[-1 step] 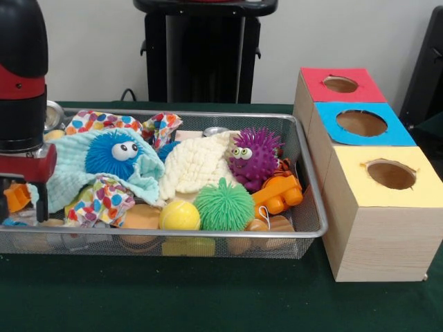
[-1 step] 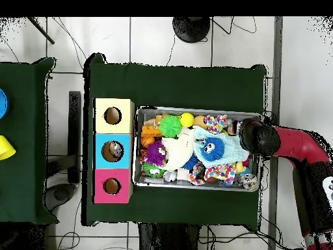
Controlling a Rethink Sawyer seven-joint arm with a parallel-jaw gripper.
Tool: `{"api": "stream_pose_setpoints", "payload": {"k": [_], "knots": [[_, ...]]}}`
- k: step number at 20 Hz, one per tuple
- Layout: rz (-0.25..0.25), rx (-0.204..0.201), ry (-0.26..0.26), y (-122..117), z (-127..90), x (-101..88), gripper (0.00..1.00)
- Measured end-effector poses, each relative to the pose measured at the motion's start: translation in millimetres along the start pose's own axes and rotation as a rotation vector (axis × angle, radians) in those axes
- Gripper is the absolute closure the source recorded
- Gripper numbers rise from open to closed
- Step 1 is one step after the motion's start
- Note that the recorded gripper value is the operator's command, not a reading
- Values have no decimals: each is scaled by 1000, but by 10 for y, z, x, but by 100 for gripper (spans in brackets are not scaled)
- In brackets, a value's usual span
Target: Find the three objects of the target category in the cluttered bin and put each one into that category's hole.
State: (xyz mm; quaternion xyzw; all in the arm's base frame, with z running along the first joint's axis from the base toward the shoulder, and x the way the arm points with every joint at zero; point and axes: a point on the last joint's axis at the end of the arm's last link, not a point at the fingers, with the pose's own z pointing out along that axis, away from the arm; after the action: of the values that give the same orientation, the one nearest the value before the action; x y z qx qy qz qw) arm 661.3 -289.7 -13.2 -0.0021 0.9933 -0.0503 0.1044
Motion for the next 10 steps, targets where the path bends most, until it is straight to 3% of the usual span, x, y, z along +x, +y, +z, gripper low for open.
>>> {"api": "stream_pose_setpoints", "payload": {"k": [10], "knots": [[16,-5,-9,-77,-13,0,0]]}}
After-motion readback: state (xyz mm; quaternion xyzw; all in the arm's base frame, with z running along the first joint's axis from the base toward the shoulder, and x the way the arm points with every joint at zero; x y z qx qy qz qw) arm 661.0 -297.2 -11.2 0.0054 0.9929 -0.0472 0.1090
